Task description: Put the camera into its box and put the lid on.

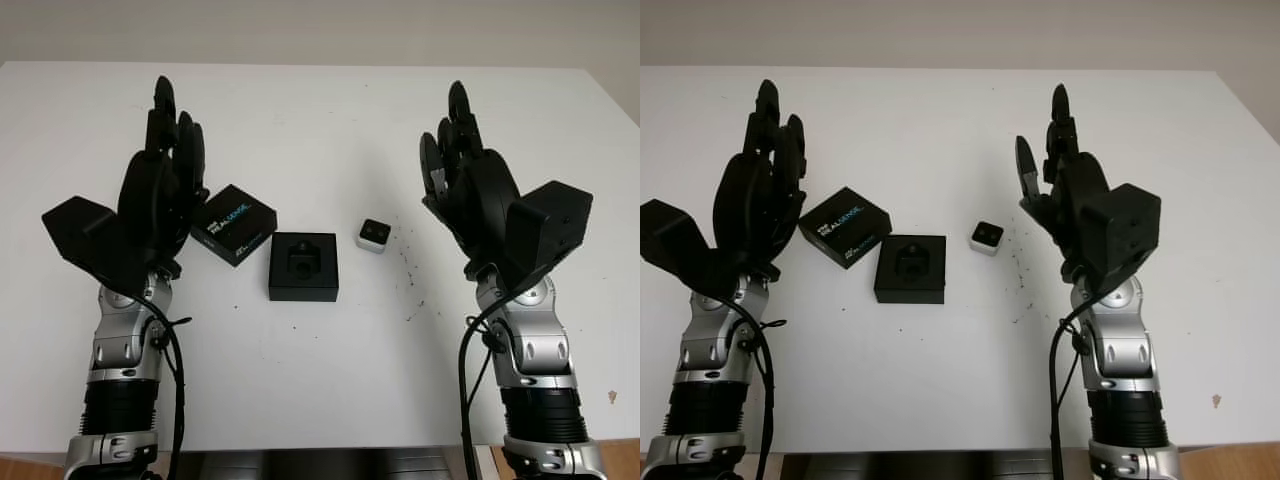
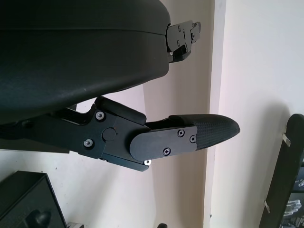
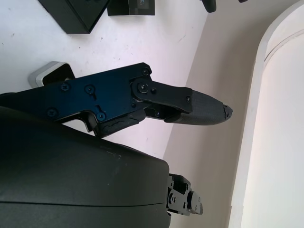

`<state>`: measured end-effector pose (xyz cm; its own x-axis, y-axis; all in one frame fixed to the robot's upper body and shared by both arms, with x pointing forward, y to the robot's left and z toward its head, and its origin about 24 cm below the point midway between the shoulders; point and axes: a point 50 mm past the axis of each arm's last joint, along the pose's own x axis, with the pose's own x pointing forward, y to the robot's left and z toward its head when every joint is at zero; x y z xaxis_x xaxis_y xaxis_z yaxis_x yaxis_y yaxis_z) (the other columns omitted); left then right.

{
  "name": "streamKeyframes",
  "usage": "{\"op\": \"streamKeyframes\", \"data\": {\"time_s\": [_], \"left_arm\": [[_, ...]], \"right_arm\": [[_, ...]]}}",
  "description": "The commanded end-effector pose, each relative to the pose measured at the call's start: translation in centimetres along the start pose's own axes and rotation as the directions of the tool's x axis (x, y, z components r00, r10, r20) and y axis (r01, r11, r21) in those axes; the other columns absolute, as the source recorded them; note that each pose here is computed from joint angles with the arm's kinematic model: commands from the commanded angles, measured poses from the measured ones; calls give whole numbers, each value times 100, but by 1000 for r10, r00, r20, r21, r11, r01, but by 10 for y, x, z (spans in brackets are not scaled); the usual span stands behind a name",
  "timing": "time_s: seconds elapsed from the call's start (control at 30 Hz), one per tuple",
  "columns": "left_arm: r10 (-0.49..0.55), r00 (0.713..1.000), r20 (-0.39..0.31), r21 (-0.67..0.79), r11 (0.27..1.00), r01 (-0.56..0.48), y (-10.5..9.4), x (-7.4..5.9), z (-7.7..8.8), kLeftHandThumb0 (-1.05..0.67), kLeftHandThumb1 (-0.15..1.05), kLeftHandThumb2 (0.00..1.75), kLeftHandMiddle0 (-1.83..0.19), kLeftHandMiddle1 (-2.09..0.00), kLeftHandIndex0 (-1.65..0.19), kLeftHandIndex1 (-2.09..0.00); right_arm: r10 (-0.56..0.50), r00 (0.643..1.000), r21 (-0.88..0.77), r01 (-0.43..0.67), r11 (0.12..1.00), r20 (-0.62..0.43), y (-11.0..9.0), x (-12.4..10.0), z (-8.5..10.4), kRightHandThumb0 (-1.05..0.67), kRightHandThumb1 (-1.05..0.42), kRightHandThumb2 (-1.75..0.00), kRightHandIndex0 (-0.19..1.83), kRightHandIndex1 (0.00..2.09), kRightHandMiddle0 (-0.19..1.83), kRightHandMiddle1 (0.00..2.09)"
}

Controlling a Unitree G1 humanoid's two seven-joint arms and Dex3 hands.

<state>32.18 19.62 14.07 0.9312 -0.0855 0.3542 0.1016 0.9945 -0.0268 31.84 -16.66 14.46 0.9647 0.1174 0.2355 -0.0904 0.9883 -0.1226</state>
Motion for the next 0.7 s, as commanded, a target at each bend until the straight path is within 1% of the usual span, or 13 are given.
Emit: {"op": "streamKeyframes", "data": {"time_s": [0.0, 0.17, 0.3, 0.33, 0.4, 0.43, 0.47, 0.5, 0.57, 0.67], "left_arm": [[-8, 1000, 6, 13, 1000, 8, -2, 1, 0, -74, 105, 56, 19, 0, 19, 0], [-8, 1000, 6, 2, 1000, 8, -3, 3, 0, -74, 105, 55, 19, 0, 19, 0], [-13, 1000, 4, -5, 1000, 13, -5, 3, -2, -75, 105, 53, 19, 0, 19, 0], [-13, 1000, 5, -4, 1000, 13, -4, 3, -2, -75, 105, 54, 19, 0, 19, 0], [-5, 1000, 5, -1, 1000, 5, -4, 1, -2, -76, 105, 53, 19, 0, 19, 0], [-6, 1000, 5, 3, 1000, 6, -4, 1, -2, -76, 105, 53, 19, 0, 19, 0], [-9, 1000, 6, 4, 1000, 9, -4, 0, -2, -77, 105, 53, 19, 0, 19, 0], [-13, 1000, 7, 4, 1000, 13, -4, 0, -2, -77, 105, 53, 19, 0, 19, 0], [-20, 1000, 9, 12, 1000, 20, -4, 0, -2, -78, 105, 53, 19, 0, 19, 0], [-21, 1000, 10, 14, 1000, 21, -6, 2, -1, -78, 105, 53, 19, 0, 19, 0]], "right_arm": [[5, 1000, 7, -5, 1000, 19, 2, 2, 4, -70, -105, -57, -19, 0, -19, 0], [31, 999, -11, -31, 999, 8, 3, 3, 3, -69, -105, -56, -19, 0, -19, 0], [38, 999, -64, -39, 997, -27, 4, 2, 0, -74, -105, -54, -18, 2, -17, 3], [32, 999, -79, -33, 996, -23, 4, 2, 0, -74, -105, -53, -16, 3, -16, 4], [14, 1000, -126, -14, 992, -2, 2, 0, 2, -72, -105, -41, -8, 7, -7, 8], [2, 1000, -170, 0, 985, 12, 1, 0, 3, -69, -105, -32, -3, 9, -2, 10], [-8, 1000, -246, 14, 969, 24, -1, 0, 4, -65, -103, -19, 7, 14, 6, 14], [-12, 999, -326, 23, 945, 36, -2, 0, 6, -64, -101, -13, 13, 16, 11, 16], [-11, 1000, -480, 24, 877, 29, -5, 2, 8, -64, -96, -6, 24, 21, 19, 21], [18, 1000, -618, -17, 786, -5, -9, 7, 11, -65, -92, -4, 25, 20, 22, 21]]}}
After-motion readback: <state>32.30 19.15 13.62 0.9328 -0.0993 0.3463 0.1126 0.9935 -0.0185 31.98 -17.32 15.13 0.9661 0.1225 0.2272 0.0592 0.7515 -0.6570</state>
